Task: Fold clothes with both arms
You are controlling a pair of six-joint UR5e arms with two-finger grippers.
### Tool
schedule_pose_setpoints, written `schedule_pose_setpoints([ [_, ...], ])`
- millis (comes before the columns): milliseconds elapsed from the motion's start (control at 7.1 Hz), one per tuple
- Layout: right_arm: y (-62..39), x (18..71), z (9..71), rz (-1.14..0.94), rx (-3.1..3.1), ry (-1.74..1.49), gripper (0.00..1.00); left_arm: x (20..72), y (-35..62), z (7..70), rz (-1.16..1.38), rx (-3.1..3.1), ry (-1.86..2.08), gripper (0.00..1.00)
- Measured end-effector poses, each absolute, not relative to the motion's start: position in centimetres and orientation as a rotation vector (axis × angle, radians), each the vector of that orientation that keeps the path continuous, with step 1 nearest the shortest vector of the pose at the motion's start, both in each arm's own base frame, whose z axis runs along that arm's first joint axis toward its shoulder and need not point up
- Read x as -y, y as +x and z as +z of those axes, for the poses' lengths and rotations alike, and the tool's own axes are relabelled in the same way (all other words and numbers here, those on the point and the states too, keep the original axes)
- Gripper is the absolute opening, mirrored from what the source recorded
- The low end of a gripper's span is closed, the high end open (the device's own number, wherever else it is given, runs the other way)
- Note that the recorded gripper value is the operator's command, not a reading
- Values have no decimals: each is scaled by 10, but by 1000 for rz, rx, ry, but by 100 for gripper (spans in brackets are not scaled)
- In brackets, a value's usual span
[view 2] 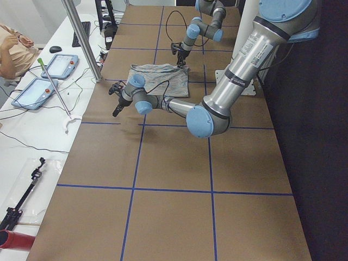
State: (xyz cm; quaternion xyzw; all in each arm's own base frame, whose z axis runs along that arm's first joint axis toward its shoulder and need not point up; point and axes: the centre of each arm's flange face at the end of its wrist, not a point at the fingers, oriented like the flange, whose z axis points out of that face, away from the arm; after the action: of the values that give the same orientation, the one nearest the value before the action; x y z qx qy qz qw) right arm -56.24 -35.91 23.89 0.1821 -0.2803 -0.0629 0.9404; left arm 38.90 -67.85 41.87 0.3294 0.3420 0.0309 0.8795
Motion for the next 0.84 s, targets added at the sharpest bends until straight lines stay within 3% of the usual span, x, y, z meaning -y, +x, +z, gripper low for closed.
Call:
schedule_pose_setpoints([
  [141,-565,360,243,-131,564,365,34,678,389,418,64,-713,687,100],
  [282,-568,360,247,-133,557,360,12,678,389,418,65,-714,687,100],
  [422,-569,361,250,-133,553,358,0,678,390,418,65,-714,687,100],
  [845,-568,359,250,-139,558,343,0,677,391,418,67,-715,687,100],
])
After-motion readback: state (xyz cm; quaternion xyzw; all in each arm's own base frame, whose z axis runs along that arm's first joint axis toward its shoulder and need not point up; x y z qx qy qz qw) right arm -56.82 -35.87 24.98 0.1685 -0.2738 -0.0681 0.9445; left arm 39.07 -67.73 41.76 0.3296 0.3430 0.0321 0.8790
